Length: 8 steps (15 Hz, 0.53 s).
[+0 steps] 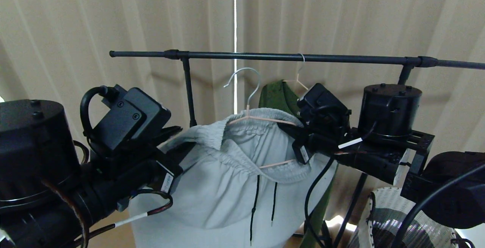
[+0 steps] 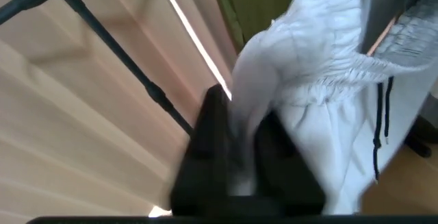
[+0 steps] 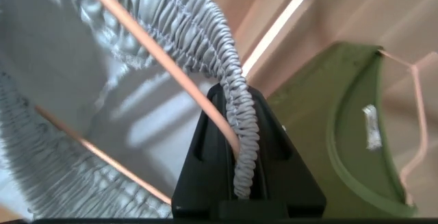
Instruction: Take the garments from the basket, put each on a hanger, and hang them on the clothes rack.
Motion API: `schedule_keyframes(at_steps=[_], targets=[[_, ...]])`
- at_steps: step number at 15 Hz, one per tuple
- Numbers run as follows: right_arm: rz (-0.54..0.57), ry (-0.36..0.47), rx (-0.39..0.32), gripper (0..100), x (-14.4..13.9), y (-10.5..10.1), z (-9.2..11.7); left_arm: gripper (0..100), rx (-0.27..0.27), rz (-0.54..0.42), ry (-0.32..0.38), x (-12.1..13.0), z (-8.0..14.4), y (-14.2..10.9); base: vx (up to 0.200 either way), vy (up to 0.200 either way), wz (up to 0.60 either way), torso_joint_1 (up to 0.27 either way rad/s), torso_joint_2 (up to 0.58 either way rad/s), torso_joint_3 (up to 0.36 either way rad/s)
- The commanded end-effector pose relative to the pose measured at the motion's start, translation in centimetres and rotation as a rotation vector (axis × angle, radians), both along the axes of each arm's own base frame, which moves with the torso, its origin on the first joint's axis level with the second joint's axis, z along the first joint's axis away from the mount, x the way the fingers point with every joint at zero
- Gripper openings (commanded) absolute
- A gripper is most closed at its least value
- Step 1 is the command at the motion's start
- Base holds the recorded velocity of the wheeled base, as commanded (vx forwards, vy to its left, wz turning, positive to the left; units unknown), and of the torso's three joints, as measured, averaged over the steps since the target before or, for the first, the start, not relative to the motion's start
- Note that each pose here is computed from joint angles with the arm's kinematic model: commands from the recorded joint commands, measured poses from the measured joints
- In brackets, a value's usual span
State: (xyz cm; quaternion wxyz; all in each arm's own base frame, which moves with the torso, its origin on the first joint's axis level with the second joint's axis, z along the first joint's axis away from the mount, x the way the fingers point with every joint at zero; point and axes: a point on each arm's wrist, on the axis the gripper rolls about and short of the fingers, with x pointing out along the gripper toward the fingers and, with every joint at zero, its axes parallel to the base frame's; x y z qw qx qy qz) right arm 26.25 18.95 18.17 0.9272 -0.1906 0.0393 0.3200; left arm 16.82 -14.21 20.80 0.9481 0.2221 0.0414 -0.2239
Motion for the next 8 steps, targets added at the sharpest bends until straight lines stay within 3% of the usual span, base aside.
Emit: schedule_keyframes(at_steps=[1,3,8], targets=[[0.003,-0.012,0.01,0,-0.3,-0.2,0.5,100,-0.001,-0.002,0.0,0.0,0.0,0.0,0.0,0.0,0.0,0.0,0.0,0.0],[-0.038,-0.021,0.012,0,-0.7,-1.1,0.9,100,-0.016,-0.003,-0.014,-0.7,0.3,0.7,0.0,0.0,0.0,0.0,0.0,0.0],[-0.181,-0.041,0.024,0,-0.1,-5.7,1.7,100,-0.047,-0.01,-0.019,-2.7,0.0,2.8,0.0,0.0,0.0,0.0,0.0,0.0]])
